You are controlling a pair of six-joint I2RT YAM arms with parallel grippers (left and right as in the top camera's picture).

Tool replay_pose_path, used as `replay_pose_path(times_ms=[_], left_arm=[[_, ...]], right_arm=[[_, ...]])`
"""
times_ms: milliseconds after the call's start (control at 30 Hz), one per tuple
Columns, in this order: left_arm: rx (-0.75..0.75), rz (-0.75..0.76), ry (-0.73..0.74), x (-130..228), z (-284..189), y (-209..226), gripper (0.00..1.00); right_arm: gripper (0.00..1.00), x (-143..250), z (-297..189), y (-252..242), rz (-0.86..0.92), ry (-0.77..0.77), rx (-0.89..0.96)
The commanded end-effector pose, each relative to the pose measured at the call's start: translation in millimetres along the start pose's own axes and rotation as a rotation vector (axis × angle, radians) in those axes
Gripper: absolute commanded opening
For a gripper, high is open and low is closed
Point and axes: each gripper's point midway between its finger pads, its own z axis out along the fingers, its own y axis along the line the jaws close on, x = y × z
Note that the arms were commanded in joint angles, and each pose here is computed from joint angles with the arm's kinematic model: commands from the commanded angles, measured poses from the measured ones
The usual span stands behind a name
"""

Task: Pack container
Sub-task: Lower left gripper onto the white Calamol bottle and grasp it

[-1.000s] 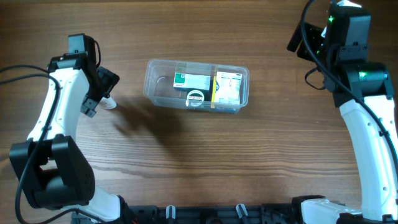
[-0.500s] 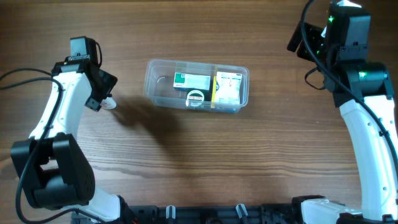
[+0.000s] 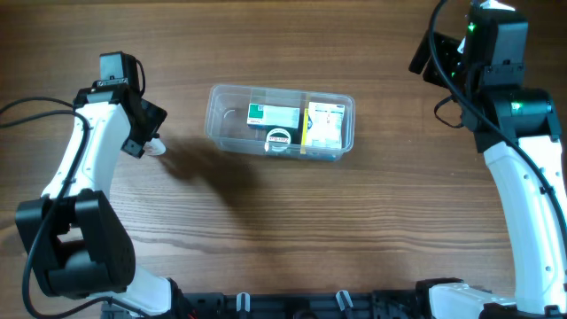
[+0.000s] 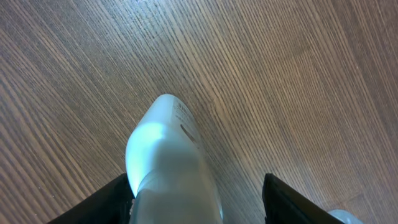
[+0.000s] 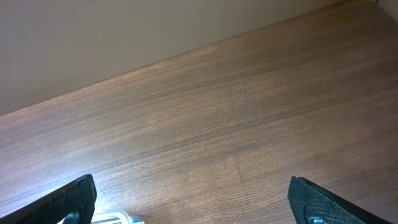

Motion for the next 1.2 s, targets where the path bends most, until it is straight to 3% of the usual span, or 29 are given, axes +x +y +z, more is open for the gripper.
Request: replay_pose_path(times_ms=[0, 533, 900, 1067, 1167], left_arm=[[-0.023, -0.008, -0.011, -2.2, 4.3, 5.3, 0.67], [-0.034, -0.013, -0.031, -5.8, 4.3, 7.0, 0.61], [-0.078, -0.058, -0.01, -1.2, 21.9, 11.1, 0.64], [-0.096, -0.053, 0.003, 1.4, 31.0, 12.6, 0.56], [-0.089, -0.043, -0.001, 0.1, 31.1, 10.8, 0.41]], right_arm=[[1.0, 1.3, 2.8, -1.3, 0.011, 0.004, 0.011], [1.0, 1.3, 2.8, -1.3, 0.011, 0.004, 0.011], [1.0, 1.3, 2.8, -1.3, 0.011, 0.004, 0.011], [1.0, 1.3, 2.8, -1.3, 0.011, 0.004, 0.011], [1.0, 1.3, 2.8, -1.3, 0.011, 0.004, 0.011]])
